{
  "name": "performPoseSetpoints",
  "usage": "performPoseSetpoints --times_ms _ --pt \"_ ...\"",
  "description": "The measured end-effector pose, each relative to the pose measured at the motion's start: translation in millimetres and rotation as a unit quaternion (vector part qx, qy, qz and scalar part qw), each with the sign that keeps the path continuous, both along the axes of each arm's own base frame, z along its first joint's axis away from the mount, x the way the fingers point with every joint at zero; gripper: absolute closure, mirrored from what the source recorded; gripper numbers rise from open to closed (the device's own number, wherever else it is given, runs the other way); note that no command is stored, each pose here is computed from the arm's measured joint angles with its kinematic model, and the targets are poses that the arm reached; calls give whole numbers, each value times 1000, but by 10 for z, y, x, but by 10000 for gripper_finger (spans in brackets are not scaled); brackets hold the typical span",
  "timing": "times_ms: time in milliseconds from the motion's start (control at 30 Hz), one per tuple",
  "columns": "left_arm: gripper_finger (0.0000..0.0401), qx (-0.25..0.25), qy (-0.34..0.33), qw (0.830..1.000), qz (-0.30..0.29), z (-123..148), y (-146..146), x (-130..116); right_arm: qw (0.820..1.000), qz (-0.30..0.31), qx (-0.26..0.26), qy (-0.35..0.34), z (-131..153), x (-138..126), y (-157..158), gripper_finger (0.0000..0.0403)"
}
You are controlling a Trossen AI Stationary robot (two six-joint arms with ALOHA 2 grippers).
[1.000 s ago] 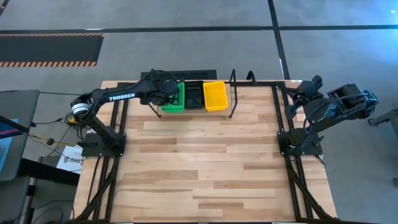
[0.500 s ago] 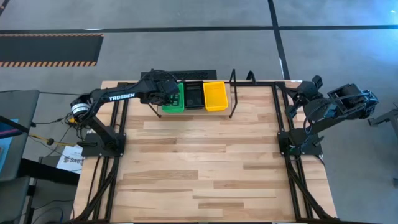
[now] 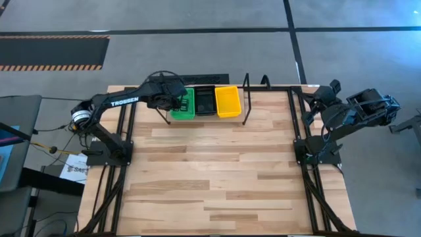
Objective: Stack baskets on shelf by color
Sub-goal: Stack the green basket on top of the green basket on the shelf, then return to Home Position
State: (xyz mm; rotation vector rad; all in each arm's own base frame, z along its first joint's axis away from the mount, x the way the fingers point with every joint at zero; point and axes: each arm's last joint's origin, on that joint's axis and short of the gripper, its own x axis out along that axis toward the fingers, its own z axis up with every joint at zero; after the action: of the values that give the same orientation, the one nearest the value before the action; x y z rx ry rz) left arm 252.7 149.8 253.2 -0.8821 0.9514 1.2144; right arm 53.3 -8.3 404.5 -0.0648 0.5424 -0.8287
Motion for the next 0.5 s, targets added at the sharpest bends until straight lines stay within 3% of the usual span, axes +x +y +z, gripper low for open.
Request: performPoseSetpoints --times_ms 233,500 --pt "285 39 -54 998 3 350 -78 -206 1000 0 3 -8 8 11 4 402" --pt "285 88 -134 987 -30 800 -408 -485 1000 0 10 -29 30 38 12 402"
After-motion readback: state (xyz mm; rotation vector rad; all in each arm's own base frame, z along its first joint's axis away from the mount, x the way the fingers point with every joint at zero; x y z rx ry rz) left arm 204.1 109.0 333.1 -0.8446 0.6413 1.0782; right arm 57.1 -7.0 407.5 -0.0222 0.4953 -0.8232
